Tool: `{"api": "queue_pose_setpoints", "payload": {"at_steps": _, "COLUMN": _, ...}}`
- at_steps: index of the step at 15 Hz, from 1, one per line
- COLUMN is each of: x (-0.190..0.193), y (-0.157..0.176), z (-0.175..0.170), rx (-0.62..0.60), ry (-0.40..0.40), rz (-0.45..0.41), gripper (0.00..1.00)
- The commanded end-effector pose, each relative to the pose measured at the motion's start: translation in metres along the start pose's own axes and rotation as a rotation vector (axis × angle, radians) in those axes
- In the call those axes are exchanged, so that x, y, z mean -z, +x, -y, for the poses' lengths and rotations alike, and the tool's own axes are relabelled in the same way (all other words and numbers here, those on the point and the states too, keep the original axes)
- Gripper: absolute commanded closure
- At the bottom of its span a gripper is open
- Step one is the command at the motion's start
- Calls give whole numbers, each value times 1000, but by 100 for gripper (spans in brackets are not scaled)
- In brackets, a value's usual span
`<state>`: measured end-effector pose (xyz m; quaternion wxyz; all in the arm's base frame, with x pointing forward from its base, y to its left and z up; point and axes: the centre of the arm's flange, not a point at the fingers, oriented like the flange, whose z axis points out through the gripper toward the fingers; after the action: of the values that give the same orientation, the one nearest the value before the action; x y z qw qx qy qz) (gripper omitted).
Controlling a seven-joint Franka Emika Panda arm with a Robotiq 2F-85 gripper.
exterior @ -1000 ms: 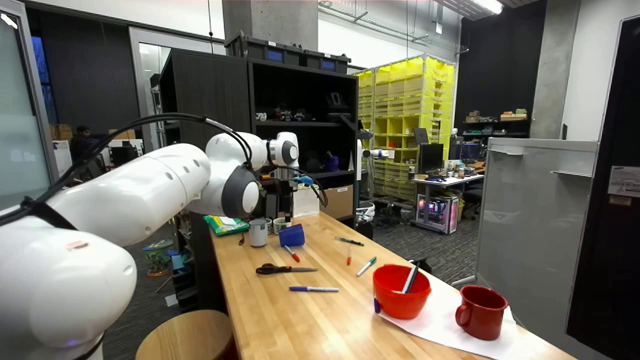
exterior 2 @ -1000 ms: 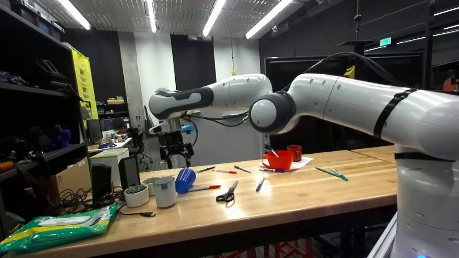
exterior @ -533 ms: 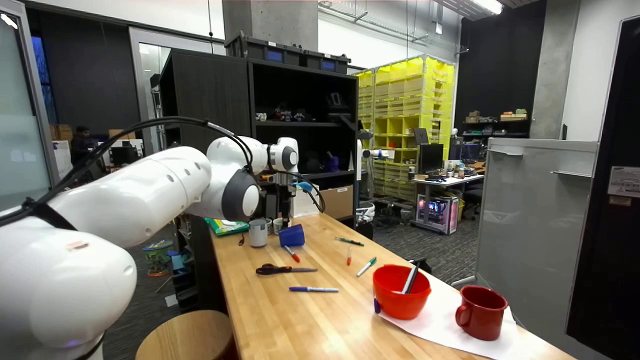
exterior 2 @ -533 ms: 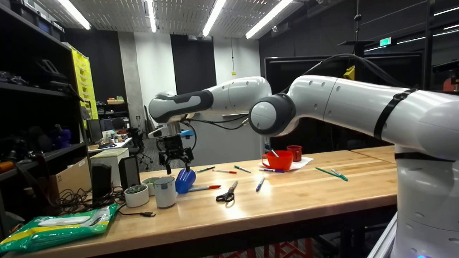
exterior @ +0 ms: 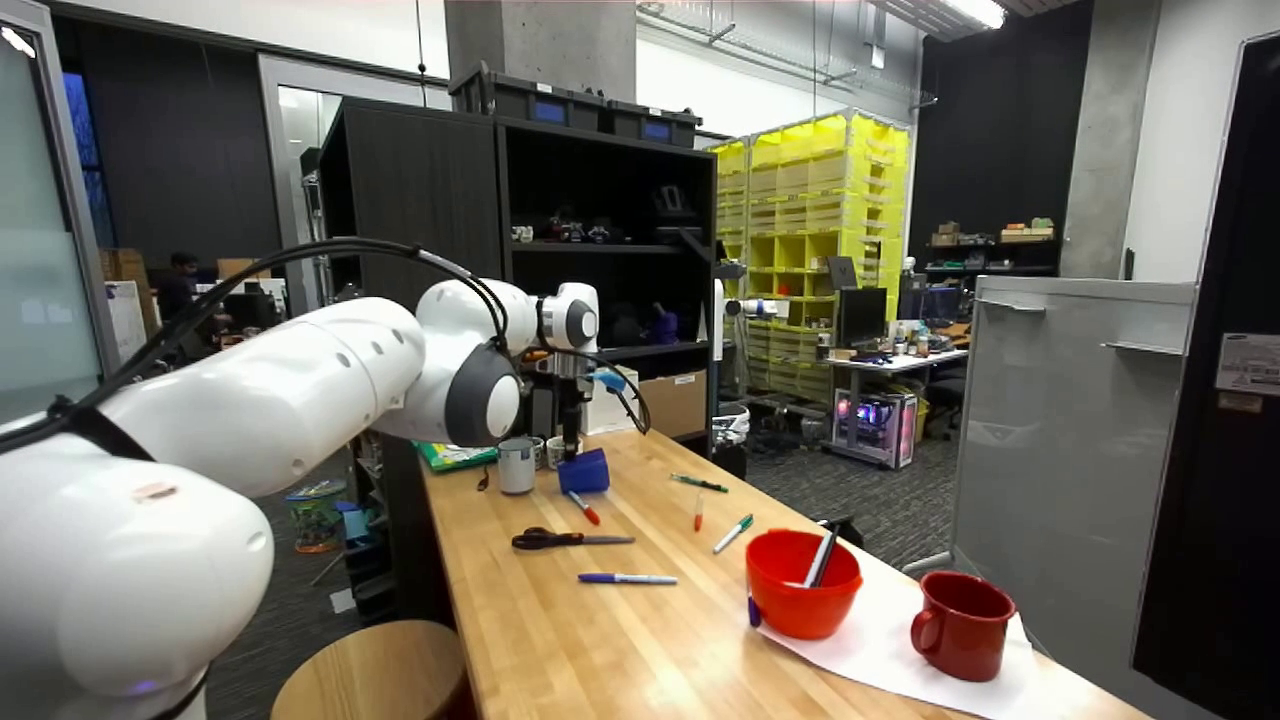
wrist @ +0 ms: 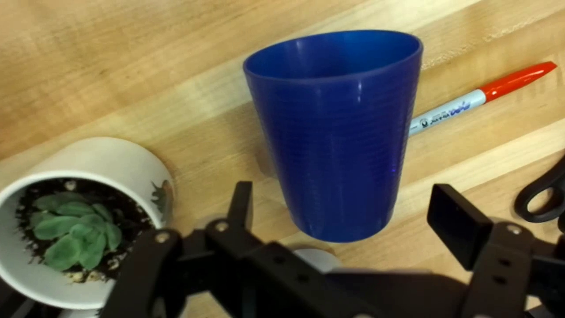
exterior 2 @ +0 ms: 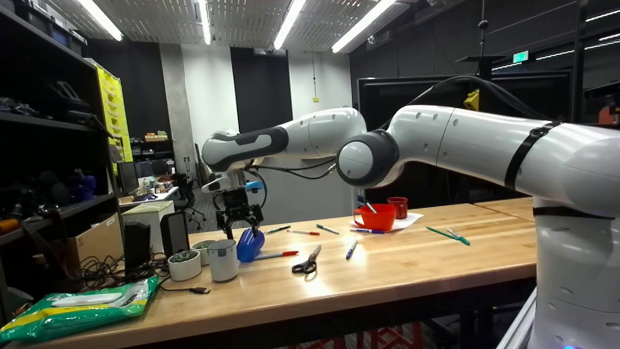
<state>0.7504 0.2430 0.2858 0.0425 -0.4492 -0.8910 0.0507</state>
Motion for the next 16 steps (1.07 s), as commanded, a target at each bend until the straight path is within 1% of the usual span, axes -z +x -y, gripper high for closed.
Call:
{"api": "queue_pose_setpoints", "payload": {"at_steps": 1, "x": -5, "y": -4, "z": -7, "rx": 1, "ry": 3, "rz": -17, "gripper": 0}}
{"api": "queue_pose_setpoints", "payload": {"at_steps": 11, "x": -18, "y": -1, "z": -5, "rx": 0, "ry": 45, "rz": -48, "gripper": 0}}
{"api": "queue_pose_setpoints", "payload": {"at_steps": 16, "x": -26, "y": 1, "z": -9, "rx": 6, "ry": 53, "rz": -54, "gripper": 0}}
